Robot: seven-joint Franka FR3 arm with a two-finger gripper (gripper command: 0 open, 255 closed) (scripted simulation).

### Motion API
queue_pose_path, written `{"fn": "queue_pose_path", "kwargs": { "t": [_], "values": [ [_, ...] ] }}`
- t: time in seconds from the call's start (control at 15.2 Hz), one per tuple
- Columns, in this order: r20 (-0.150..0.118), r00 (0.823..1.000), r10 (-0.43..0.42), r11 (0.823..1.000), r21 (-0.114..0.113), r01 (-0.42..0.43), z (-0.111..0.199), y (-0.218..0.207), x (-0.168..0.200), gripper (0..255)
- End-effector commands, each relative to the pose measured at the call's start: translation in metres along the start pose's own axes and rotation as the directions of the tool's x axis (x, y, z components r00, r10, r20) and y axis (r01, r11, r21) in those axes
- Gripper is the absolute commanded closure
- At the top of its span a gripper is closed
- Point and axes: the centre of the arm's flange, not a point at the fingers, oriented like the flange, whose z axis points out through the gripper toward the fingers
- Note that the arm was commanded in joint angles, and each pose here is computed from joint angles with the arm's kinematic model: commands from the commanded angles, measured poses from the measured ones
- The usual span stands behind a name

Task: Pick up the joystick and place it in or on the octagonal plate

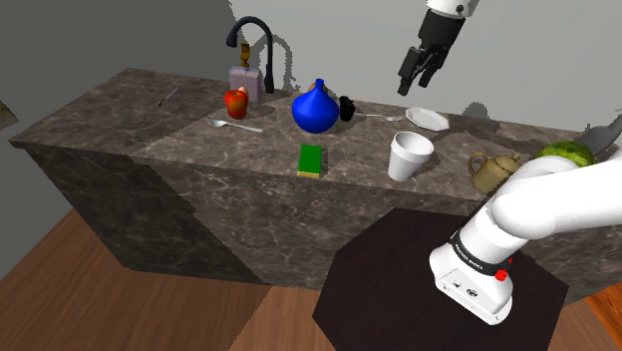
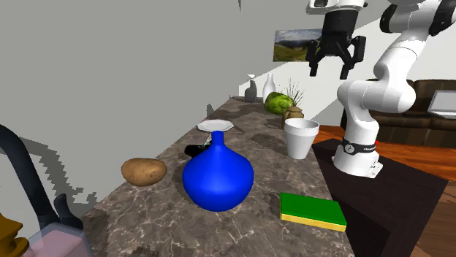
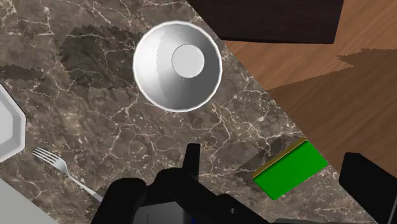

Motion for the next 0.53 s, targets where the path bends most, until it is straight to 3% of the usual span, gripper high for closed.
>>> {"fn": "queue_pose_path", "kwargs": {
  "t": [0.0,0.46],
  "values": [
    [0.000,1.000,0.000,1.000,0.000,0.000,0.000,0.000,0.000,0],
    [-0.014,0.995,0.095,0.995,0.010,-0.095,0.050,0.030,0.070,0]
  ]
}}
